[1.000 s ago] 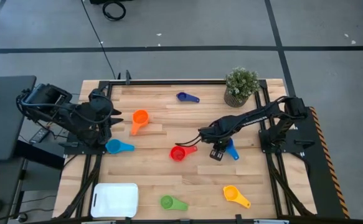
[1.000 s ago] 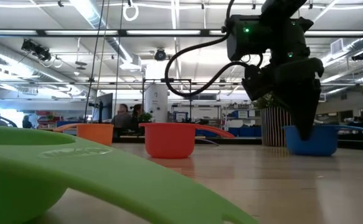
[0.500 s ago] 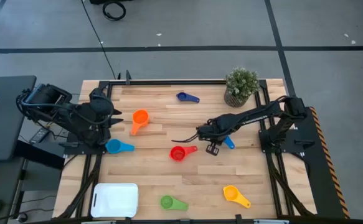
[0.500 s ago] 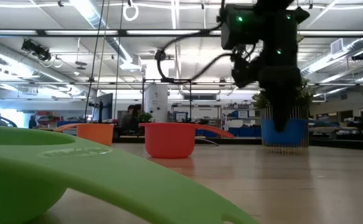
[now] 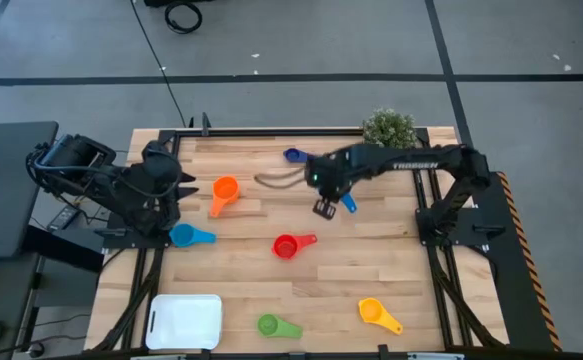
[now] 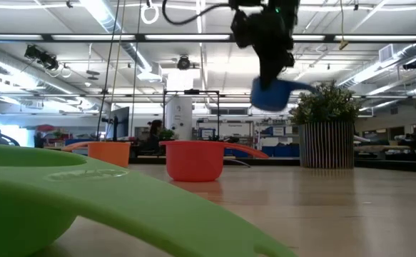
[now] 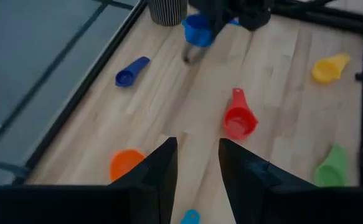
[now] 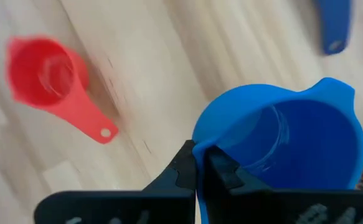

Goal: Nest measuring cups in basket
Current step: Stack the dark blue measuring cup into the orange measuring cup

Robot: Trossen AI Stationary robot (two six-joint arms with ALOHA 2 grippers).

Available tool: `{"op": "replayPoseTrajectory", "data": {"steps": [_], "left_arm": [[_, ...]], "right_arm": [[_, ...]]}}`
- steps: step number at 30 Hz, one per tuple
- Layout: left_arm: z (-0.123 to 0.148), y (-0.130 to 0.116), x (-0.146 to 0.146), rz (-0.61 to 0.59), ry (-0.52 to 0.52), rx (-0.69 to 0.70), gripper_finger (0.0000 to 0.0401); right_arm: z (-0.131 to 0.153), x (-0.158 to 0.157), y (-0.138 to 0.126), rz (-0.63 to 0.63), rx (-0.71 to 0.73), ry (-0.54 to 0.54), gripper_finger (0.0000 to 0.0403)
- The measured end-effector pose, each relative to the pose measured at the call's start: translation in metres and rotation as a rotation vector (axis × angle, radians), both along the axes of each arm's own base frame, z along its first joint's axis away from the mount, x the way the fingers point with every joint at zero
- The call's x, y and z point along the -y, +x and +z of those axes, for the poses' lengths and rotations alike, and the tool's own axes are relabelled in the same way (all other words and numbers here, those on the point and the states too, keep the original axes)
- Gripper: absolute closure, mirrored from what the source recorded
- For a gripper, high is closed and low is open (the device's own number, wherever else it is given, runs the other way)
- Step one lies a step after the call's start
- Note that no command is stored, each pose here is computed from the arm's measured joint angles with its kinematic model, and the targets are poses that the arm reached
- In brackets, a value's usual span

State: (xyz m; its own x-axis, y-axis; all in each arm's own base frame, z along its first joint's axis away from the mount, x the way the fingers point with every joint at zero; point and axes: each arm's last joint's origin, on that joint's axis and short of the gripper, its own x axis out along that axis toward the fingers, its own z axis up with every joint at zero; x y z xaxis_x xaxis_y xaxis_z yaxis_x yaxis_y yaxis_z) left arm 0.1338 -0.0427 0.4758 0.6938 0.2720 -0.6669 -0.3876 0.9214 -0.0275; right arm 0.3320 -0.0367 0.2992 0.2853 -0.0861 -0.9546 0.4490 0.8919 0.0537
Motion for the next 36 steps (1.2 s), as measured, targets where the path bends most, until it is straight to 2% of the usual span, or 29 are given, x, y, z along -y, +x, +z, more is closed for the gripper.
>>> {"op": "replayPoseTrajectory", "data": {"steps": [4,8,18,25,30,36], "left_arm": [[0.0,0.0,0.0,0.046,-0.045,0.019,0.0275],[0.001,0.001,-0.004,0.093,-0.013,0.035,0.0275],[0.002,0.004,-0.019,0.282,0.033,0.087,0.0275],[0.001,0.005,-0.028,0.335,0.023,0.076,0.0275],[0.003,0.002,-0.031,0.332,0.041,0.073,0.0275],[0.01,-0.027,-0.037,0.331,-0.001,0.143,0.0275]], "right_arm": [[0.035,0.01,0.001,0.022,0.091,-0.006,0.0393],[0.055,0.019,0.005,0.058,0.209,0.07,0.0393],[0.071,0.039,0.014,0.049,0.404,0.121,0.0393],[0.084,0.044,0.027,0.109,0.604,0.093,0.0393],[0.075,0.043,0.05,0.164,0.678,0.099,0.0393],[0.042,0.048,0.086,0.215,0.716,0.154,0.0393]]}}
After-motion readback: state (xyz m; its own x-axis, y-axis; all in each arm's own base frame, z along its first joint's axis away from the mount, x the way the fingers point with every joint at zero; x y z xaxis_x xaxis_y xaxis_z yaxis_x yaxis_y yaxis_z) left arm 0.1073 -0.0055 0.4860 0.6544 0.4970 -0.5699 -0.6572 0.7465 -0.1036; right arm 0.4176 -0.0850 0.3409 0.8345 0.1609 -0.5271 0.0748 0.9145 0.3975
